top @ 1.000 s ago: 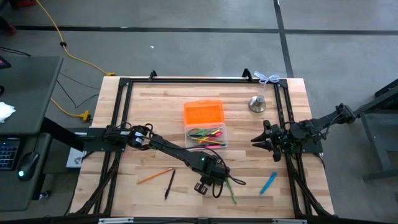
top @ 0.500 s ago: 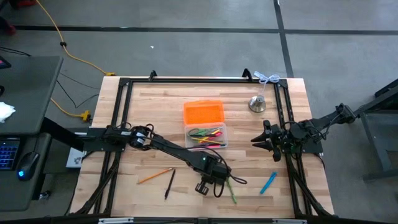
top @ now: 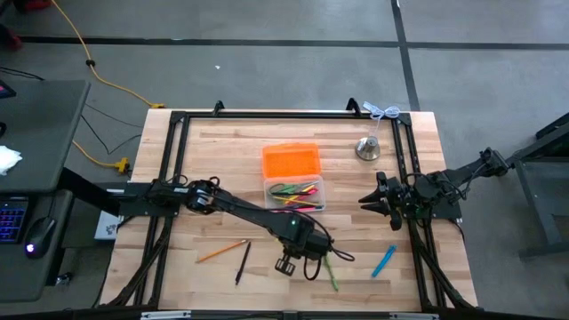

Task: Pick & place school supplies into a supply box
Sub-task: Put the yellow pen into the container

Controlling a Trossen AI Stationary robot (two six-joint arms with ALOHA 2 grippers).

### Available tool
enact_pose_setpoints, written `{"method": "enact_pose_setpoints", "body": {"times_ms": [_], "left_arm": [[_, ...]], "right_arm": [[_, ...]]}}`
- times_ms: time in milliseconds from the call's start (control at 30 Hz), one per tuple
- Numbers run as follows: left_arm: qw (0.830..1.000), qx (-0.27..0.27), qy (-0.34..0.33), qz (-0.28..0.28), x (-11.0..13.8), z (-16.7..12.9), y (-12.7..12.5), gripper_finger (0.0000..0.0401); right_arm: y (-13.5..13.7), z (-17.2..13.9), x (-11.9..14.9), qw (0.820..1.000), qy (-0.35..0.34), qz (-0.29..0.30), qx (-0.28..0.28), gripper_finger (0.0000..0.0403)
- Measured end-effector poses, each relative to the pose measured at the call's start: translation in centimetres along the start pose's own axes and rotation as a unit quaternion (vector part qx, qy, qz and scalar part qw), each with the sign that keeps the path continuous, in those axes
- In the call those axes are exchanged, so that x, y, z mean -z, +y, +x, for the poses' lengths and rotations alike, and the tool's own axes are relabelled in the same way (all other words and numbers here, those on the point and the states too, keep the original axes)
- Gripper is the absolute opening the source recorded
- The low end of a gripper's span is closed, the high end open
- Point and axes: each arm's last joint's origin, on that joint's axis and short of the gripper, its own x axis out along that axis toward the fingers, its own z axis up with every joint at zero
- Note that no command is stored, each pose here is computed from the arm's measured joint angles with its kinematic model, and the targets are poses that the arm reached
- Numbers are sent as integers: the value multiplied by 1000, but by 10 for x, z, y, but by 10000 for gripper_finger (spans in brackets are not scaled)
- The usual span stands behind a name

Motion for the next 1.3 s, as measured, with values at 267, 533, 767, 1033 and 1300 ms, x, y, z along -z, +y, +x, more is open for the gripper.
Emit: {"method": "enact_pose_setpoints", "body": {"times_ms": [267, 533, 767, 1033, 1300], "left_arm": [[999, -35, -30, -12, -7, -38, 3, 31], [994, -68, -69, -51, 2, -82, 22, 28], [986, -93, -107, -83, 12, -120, 39, 34], [976, -115, -160, -89, 17, -153, 38, 31], [961, -135, -222, -98, 20, -182, 36, 35]], "right_arm": [[1, 0, -2, 999, -8, 42, -6, 74], [3, 0, -8, 998, -37, 48, -20, 74], [5, 0, -10, 997, -49, 50, -26, 74], [5, 0, -12, 996, -58, 55, -30, 74], [10, -2, -23, 991, -113, 54, -54, 74]]}}
